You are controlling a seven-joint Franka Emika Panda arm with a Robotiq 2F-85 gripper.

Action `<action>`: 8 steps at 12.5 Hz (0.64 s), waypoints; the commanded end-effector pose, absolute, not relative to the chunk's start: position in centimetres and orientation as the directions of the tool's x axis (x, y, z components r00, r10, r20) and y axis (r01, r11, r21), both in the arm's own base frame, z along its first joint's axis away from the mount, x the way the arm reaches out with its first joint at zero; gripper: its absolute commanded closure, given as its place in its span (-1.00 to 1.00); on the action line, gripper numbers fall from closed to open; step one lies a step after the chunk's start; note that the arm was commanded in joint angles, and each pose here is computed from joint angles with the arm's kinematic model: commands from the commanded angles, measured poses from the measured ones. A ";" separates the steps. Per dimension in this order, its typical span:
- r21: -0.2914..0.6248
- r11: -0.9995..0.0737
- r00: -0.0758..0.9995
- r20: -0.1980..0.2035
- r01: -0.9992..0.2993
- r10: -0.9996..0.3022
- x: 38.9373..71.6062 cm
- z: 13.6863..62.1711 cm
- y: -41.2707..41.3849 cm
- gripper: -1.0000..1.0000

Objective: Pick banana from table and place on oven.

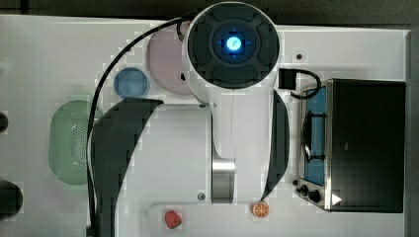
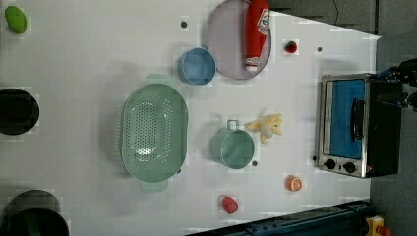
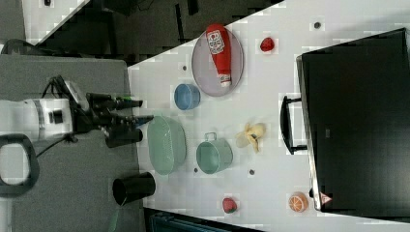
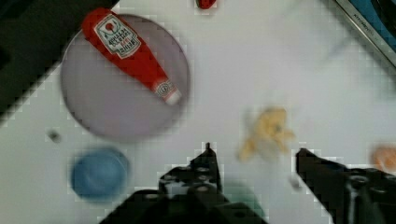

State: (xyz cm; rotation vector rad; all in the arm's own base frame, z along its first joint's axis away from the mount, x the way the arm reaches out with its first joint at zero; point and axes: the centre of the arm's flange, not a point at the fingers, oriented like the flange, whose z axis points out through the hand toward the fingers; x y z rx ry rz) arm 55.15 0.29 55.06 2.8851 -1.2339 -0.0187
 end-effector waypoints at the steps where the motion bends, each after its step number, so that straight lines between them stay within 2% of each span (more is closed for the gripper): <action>1: -0.028 -0.614 0.614 -0.009 -0.789 -0.789 36.5 63.7 -2.1 -0.59; 3: -0.027 -0.614 0.614 -0.010 -0.789 -0.789 36.5 63.7 -2.1 -0.99; 5: -0.022 -0.614 0.614 -0.014 -0.789 -0.789 36.6 63.4 -2.0 -1.00; 8: 0.015 -0.615 0.614 -0.042 -0.789 -0.788 38.2 60.7 -2.0 -1.00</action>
